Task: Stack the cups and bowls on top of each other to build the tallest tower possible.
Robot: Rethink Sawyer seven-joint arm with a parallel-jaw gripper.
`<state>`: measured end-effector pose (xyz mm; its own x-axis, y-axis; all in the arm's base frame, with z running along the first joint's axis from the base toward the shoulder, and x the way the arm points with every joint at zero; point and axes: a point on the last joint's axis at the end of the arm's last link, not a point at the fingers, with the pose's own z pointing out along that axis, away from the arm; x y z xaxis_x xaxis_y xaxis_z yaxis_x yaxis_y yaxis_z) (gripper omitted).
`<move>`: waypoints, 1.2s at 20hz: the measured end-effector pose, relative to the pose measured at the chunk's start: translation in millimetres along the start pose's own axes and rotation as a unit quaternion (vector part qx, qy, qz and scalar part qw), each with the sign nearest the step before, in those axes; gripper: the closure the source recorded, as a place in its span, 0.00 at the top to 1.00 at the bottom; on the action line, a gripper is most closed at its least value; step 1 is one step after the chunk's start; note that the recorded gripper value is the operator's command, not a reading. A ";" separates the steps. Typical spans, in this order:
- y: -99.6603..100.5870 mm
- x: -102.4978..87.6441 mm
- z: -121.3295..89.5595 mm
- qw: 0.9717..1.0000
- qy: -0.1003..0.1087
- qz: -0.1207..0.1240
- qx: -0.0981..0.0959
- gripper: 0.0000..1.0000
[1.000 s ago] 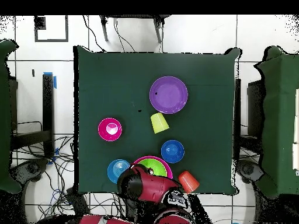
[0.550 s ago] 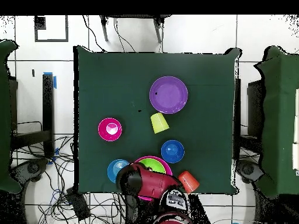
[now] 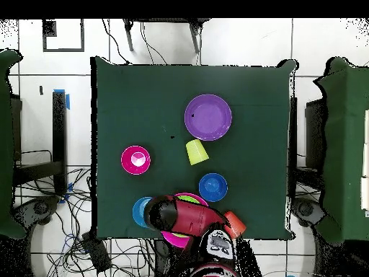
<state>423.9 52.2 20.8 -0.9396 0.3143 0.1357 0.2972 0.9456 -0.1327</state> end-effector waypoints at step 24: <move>27.6 -21.8 14.9 0.998 -0.058 -0.004 -0.001 1.00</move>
<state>450.1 70.2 -0.4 -0.9555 0.2941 0.0214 0.2891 0.9486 -0.1290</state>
